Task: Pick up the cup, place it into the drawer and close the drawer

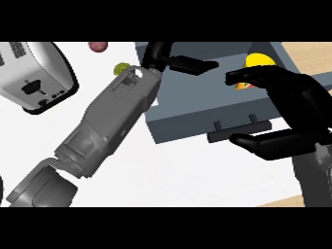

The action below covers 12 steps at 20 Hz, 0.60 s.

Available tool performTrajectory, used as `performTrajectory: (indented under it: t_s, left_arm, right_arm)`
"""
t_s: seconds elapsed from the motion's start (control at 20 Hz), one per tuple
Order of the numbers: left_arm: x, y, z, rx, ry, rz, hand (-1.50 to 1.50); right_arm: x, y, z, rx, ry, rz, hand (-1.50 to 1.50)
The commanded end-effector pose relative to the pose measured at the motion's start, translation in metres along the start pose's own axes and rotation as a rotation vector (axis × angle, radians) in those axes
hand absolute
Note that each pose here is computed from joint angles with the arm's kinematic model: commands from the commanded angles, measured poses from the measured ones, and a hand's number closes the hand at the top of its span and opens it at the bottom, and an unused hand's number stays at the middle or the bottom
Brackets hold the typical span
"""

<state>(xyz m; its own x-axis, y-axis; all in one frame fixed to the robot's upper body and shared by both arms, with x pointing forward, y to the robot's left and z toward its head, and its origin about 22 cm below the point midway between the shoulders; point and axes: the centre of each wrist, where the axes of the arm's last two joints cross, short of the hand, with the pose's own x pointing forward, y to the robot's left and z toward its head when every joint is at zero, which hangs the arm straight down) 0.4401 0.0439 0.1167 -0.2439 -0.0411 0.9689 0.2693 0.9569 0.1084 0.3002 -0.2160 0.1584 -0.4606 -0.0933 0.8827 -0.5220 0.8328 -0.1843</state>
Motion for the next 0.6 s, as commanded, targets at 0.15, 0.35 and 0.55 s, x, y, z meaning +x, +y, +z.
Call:
performTrajectory:
  t_s: [0.15, 0.35, 0.55]
  left_arm:
    - [0.021, -0.004, -0.008, 0.081, -0.14, 0.154, -1.5]
    - [0.016, -0.003, -0.007, 0.126, -0.128, 0.154, -1.5]
    - [0.016, -0.004, -0.007, 0.165, -0.14, 0.134, -1.5]
  right_arm:
    - [-0.002, 0.017, -0.001, 0.345, 0.134, 0.003, 1.5]
    - [-0.005, 0.01, 0.014, 0.469, 0.314, 0.171, 1.5]
    - [-0.004, 0.023, 0.018, 0.39, 0.382, 0.378, -1.5]
